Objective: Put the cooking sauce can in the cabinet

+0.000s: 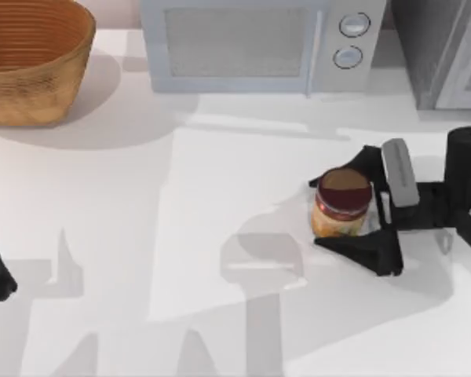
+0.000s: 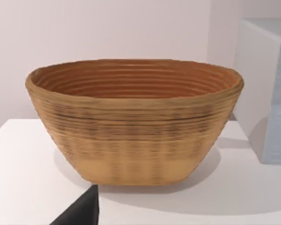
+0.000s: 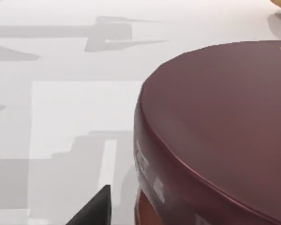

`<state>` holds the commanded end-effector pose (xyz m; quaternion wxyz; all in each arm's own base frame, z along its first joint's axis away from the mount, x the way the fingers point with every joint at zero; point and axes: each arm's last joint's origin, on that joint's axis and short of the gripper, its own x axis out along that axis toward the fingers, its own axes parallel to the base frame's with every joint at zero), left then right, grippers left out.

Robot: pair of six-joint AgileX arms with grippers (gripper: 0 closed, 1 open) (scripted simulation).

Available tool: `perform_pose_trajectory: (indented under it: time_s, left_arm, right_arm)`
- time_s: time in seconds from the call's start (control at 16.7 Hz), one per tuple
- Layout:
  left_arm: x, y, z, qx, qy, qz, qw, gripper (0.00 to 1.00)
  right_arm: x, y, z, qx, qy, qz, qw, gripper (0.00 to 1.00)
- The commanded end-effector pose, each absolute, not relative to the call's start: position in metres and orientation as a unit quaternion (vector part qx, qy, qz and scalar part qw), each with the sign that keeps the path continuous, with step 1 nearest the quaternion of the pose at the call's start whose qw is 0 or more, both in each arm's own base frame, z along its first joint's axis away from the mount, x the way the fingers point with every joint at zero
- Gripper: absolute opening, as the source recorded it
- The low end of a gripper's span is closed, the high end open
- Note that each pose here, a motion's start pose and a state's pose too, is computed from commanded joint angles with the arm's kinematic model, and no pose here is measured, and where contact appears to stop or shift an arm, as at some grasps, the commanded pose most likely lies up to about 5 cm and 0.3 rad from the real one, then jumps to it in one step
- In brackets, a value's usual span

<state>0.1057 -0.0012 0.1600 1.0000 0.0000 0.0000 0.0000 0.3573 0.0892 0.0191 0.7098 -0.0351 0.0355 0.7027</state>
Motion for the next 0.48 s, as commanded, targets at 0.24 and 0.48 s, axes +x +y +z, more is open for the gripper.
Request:
perform_pose_trajectory:
  time_s: [0.24,0.48]
  left_arm:
    - [0.1057,-0.0012,0.16,0.0,0.0,0.0,1.0,1.0]
    - [0.1057,-0.0012,0.16,0.0,0.0,0.0,1.0,1.0]
  right_arm:
    - [0.3573,0.0892,0.0191,-0.035,0.035,0.703,0.71,0.47]
    - [0.3573,0.0892,0.0191,-0.035,0.035,0.703,0.71,0.17]
